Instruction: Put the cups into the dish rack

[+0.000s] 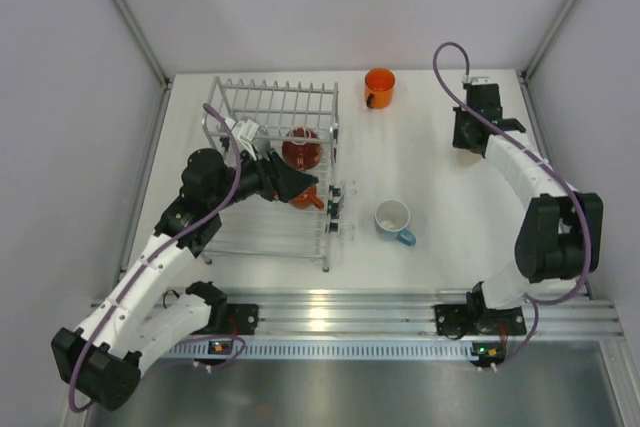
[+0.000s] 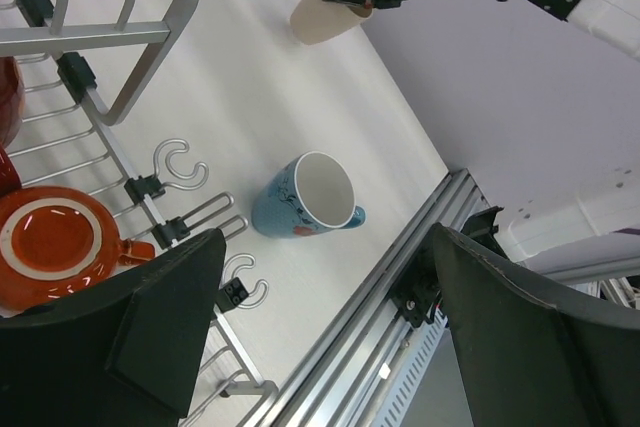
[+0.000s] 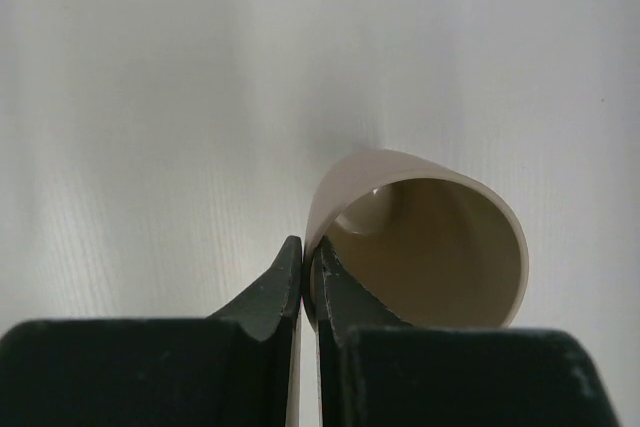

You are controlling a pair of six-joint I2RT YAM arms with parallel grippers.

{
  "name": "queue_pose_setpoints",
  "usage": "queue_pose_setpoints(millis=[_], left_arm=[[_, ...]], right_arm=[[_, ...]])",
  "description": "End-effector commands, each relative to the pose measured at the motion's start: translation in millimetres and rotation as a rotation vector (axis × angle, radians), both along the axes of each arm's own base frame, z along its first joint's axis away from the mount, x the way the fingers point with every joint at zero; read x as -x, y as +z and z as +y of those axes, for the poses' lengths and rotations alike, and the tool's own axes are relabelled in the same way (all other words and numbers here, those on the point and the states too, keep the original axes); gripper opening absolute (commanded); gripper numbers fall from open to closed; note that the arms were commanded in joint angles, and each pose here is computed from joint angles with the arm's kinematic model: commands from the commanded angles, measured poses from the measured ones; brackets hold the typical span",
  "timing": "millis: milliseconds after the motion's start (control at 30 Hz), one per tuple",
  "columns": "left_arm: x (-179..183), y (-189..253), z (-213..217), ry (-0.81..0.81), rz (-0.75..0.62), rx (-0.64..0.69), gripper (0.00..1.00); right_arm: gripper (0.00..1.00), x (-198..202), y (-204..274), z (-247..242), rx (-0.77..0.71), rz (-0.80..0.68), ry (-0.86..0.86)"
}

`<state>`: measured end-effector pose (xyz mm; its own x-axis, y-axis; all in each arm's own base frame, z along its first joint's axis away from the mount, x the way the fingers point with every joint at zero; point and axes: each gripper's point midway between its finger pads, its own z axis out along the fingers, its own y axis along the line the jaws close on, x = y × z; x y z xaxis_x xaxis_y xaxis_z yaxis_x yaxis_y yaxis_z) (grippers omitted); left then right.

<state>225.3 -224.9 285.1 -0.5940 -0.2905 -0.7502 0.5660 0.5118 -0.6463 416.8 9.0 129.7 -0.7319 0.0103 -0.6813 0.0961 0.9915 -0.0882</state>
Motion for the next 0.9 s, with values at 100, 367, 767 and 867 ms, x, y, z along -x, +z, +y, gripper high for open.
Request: queue_pose_setpoints(millis=[100, 367, 767, 867], left_arm=[[-7, 33, -3, 0.024, -0.031, 0.077, 0.91], [-6, 51, -9, 0.006, 0.000, 0.140, 0.92], [7, 90, -25, -0.129, 0.006, 0.369, 0.97], [10, 94, -29, -0.170, 0.017, 0.398, 0.98]], right_arm=[[0.00, 6, 88, 22, -0.161, -0.298, 0.035], [0.00, 74, 185, 81, -0.496, -0.590, 0.277], [0.00, 187, 303, 153, -1.028, -0.878, 0.728], [0.00, 202, 317, 162, -1.081, -0.901, 0.773]])
